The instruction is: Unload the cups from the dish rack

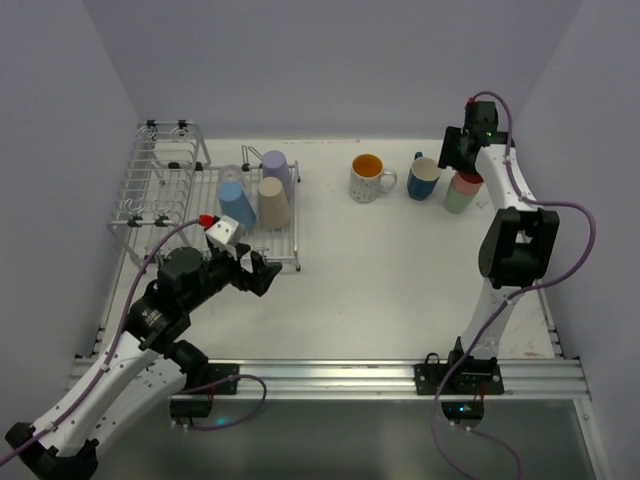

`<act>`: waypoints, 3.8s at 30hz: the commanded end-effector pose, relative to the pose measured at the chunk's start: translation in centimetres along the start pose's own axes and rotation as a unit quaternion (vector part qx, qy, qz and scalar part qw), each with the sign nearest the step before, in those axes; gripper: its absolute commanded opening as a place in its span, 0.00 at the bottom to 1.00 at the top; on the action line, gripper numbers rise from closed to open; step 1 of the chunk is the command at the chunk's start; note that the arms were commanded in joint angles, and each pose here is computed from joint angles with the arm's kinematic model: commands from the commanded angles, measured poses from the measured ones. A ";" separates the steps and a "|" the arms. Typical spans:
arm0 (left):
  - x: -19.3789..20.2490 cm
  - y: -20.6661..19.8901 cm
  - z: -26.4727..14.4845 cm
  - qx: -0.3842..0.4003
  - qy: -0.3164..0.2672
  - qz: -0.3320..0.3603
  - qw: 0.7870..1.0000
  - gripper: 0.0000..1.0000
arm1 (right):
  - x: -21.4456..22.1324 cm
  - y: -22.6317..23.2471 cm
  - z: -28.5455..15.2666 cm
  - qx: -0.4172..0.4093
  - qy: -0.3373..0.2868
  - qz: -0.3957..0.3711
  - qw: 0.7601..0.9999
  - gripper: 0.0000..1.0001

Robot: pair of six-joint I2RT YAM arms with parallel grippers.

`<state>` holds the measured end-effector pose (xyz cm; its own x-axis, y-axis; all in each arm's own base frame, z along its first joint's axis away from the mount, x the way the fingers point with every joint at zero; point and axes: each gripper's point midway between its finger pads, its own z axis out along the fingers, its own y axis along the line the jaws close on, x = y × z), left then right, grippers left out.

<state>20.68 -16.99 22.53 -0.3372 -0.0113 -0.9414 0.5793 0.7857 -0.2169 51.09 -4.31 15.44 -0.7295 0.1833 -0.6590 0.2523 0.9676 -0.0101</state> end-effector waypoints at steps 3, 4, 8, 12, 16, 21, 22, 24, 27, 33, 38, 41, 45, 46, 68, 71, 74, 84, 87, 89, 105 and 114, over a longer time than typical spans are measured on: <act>-0.3 1.1 0.2 -0.026 0.001 0.005 1.000 1.00 | -6.1 1.3 -10.1 -0.067 -0.142 0.061 0.986 0.79; -0.3 1.3 0.2 -0.031 0.001 0.006 0.999 1.00 | -6.5 2.1 -11.5 -0.091 -0.161 0.064 0.981 0.87; -0.9 2.2 0.3 -0.057 -0.007 0.001 0.998 1.00 | -6.0 4.1 -16.9 -0.171 -0.225 0.082 0.956 0.95; -2.8 3.9 0.8 -0.117 -0.021 -0.024 0.993 1.00 | -2.9 7.1 -21.3 -0.276 -0.257 0.110 0.920 0.95; -5.9 4.8 2.5 -0.153 -0.047 -0.047 0.986 1.00 | 2.8 12.3 -23.9 -0.385 -0.253 0.101 0.882 0.96; -7.1 5.2 7.4 -0.163 -0.051 -0.085 0.982 1.00 | 8.9 15.6 -25.1 -0.470 -0.205 0.102 0.852 0.96; -7.2 5.3 8.0 -0.167 -0.052 -0.084 0.981 1.00 | 10.1 16.3 -25.9 -0.497 -0.192 0.094 0.841 0.96; -7.6 6.7 9.3 -0.205 -0.054 -0.074 0.975 1.00 | 11.6 16.3 -26.8 -0.519 -0.186 0.096 0.829 0.96; -8.5 8.9 10.2 -0.261 -0.061 -0.043 0.962 1.00 | 13.3 16.5 -28.5 -0.551 -0.178 0.087 0.811 0.96; -8.3 11.1 12.9 -0.304 -0.055 0.004 0.951 1.00 | 14.4 17.1 -30.4 -0.583 -0.175 0.076 0.790 0.96; -7.3 12.4 15.6 -0.312 -0.033 0.024 0.949 1.00 | 14.8 17.4 -30.9 -0.594 -0.171 0.069 0.783 0.96; -6.9 13.4 16.7 -0.316 -0.023 0.029 0.948 1.00 | 15.0 17.6 -30.8 -0.596 -0.167 0.066 0.783 0.95; -6.7 14.4 17.3 -0.330 -0.018 0.033 0.943 0.99 | 15.1 17.9 -30.7 -0.597 -0.162 0.061 0.783 0.95; -6.6 14.5 17.3 -0.332 -0.018 0.034 0.942 0.99 | 15.2 18.0 -30.6 -0.596 -0.162 0.061 0.784 0.95; -12.9 6.3 8.8 -0.158 -0.161 -0.053 0.973 0.28 | 16.0 24.3 -34.2 -0.648 -0.125 0.041 0.750 0.94; -14.9 4.2 6.1 -0.115 -0.200 -0.082 0.969 0.25 | 16.1 25.7 -35.1 -0.671 -0.118 0.050 0.730 0.93; -15.7 2.0 4.0 -0.058 -0.228 -0.115 0.965 0.23 | 15.7 26.7 -36.5 -0.690 -0.119 0.046 0.712 0.93; -16.5 -3.4 0.3 0.095 -0.265 -0.190 0.941 0.23 | 13.0 27.9 -39.0 -0.706 -0.152 0.021 0.691 0.93; -16.8 -4.8 0.1 0.139 -0.266 -0.201 0.932 0.22 | 12.6 28.3 -39.4 -0.715 -0.150 0.022 0.682 0.93; -16.8 -5.5 0.1 0.163 -0.267 -0.210 0.926 0.22 | 12.2 28.4 -40.0 -0.723 -0.155 0.024 0.673 0.91; -10.8 -0.8 2.7 0.018 -0.166 -0.152 0.974 0.99 | 11.3 26.3 -34.6 -0.576 -0.196 -0.032 0.793 0.00; -3.6 4.5 1.7 -0.130 -0.063 -0.110 0.983 1.00 | 12.7 20.6 -21.6 -0.286 -0.092 -0.188 0.935 0.00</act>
<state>25.98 -16.27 27.23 -0.2944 -0.3590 -0.8857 0.3595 0.8171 -0.4507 32.35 26.34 28.25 -0.4752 0.0546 -0.8782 -0.5267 0.7818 0.3337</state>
